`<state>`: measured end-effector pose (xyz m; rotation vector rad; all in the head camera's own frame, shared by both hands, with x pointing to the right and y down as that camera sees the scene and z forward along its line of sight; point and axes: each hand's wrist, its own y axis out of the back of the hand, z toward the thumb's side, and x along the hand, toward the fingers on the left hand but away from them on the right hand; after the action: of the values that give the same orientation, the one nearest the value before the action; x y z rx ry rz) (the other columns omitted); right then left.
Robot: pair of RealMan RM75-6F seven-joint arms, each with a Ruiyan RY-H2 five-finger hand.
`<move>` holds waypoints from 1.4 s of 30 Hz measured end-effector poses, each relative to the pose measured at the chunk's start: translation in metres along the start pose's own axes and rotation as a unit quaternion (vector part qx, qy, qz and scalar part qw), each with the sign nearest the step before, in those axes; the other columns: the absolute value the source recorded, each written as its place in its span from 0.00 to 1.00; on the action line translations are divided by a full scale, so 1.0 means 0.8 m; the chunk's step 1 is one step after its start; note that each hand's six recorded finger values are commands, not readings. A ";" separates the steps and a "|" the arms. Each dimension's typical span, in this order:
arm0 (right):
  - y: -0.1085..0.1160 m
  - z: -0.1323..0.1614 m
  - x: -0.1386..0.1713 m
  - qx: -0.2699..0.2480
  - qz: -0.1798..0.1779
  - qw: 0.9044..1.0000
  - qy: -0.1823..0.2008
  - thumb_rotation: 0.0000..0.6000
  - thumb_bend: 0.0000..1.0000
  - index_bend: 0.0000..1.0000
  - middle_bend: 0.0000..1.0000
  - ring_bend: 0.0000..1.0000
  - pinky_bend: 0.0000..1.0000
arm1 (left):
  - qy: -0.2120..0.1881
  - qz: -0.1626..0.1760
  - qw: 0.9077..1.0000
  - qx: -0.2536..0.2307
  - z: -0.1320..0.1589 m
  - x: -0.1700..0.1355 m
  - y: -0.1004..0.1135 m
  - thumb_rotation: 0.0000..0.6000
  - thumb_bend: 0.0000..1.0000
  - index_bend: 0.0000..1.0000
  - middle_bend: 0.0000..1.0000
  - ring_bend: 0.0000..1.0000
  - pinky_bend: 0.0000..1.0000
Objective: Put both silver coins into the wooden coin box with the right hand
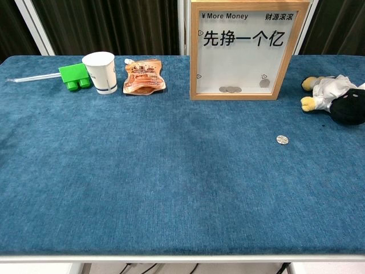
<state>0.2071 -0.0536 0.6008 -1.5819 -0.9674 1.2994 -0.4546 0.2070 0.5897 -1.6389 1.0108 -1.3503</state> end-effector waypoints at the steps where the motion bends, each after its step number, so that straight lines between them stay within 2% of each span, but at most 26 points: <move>1: 0.000 0.005 -0.003 -0.003 0.005 1.000 -0.003 1.00 0.43 0.77 0.05 0.00 0.00 | 0.001 0.000 1.000 0.000 -0.001 0.000 0.001 1.00 0.03 0.04 0.00 0.00 0.00; 7: -0.009 0.018 -0.009 0.002 0.018 1.000 -0.009 1.00 0.43 0.77 0.05 0.00 0.00 | 0.001 0.000 1.000 -0.001 -0.003 -0.001 0.001 1.00 0.03 0.04 0.00 0.00 0.00; 25: -0.031 0.015 -0.018 -0.005 0.044 0.999 -0.032 1.00 0.44 0.77 0.05 0.00 0.00 | 0.002 0.001 1.000 -0.005 -0.006 0.001 0.001 1.00 0.03 0.04 0.00 0.00 0.00; 42: -0.034 0.018 -0.016 -0.008 0.049 0.998 -0.030 1.00 0.44 0.77 0.05 0.00 0.00 | 0.002 0.001 1.000 -0.005 -0.005 0.003 0.003 1.00 0.03 0.04 0.00 0.00 0.00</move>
<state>0.1897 -0.0544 0.6290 -1.6281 -0.9486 1.4158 -0.4587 0.2037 0.5893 -1.6426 1.0226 -1.3496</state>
